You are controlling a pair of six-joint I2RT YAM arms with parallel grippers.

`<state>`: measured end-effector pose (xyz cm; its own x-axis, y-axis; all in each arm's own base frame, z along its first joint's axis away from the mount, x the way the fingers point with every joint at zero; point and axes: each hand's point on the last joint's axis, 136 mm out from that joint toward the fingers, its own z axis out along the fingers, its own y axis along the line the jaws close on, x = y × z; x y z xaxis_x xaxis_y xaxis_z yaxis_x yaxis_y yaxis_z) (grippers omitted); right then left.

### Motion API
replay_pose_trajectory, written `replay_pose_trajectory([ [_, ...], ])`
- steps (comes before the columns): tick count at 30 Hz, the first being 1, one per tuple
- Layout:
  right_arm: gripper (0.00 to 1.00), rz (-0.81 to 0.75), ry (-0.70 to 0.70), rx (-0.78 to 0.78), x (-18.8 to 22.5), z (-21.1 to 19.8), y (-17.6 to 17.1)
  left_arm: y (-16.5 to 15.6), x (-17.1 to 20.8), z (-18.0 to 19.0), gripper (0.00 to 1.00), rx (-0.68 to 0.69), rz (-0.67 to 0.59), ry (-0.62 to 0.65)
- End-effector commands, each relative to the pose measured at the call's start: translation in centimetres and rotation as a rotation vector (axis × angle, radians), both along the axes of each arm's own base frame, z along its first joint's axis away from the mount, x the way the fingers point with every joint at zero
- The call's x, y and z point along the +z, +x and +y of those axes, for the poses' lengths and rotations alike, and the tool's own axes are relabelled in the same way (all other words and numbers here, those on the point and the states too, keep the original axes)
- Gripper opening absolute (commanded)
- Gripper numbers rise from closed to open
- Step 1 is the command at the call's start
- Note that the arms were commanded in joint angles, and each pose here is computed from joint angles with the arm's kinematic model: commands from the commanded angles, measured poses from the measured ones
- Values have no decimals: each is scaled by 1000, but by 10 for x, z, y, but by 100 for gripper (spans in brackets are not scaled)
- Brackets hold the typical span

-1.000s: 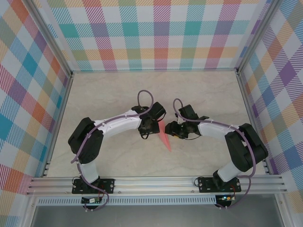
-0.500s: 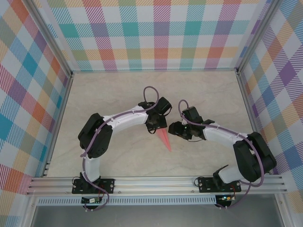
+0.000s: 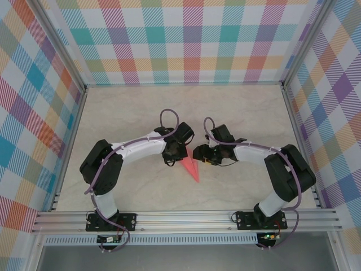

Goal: Fold a paper plane with a square sheet of paper (pick it up from the middle)
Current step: Move the paper plane to the top-center of the table.

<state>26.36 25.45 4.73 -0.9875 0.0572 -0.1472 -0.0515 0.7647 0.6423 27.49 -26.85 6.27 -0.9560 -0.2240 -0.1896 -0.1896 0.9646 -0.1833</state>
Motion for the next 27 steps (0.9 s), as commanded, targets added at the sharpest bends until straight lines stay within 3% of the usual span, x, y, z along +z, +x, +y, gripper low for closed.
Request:
replay_pose_trajectory([
  [1, 62, -40, 59, 86, 13, 18, 2, 2, 8, 7, 3, 10, -27, 3],
  [17, 68, -31, 146, 174, 12, 37, -14, 0, 7, 9, 3, 12, -24, 2],
  [27, 66, -21, 115, 198, 4, 38, -23, 1, 6, 8, 3, 19, -24, -5],
])
